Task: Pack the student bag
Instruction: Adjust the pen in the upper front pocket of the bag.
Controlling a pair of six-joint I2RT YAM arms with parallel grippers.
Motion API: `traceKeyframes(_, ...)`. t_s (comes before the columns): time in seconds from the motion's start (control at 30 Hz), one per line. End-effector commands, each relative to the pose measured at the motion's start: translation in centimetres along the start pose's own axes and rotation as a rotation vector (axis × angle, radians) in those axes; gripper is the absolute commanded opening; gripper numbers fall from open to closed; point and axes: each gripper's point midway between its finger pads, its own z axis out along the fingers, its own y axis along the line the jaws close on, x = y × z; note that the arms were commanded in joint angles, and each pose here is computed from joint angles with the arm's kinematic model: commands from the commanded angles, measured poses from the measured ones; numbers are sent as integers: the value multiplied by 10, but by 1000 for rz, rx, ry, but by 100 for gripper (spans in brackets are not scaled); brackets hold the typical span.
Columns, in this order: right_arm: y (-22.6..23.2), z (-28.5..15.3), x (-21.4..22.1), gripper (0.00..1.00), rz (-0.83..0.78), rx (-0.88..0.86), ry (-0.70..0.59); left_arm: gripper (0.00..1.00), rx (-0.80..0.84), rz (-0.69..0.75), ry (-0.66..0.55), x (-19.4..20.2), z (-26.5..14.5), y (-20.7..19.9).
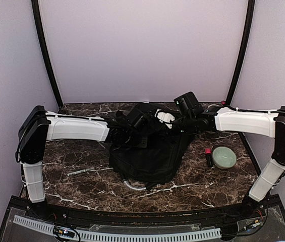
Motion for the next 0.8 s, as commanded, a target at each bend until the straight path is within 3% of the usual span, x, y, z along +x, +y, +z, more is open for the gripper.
traceKeyframes(0.0,11,-8,-19,0,-21,-40,-73,0,38,-43,-86,-13,5,-4)
traceKeyframes(0.27,10,-11,-19,0,-22,-34,-77,4,84,-22,-73,-1,-24,-12)
traceKeyframes(0.43,9,-14,-21,0,-24,-35,-87,15,90,123,-41,22,-70,-11)
traceKeyframes(0.63,10,-13,-21,0,-24,-40,-88,31,-59,196,58,62,-103,50)
traceKeyframes(0.77,11,-11,-20,0,-21,-46,-84,53,-253,197,134,92,-115,105)
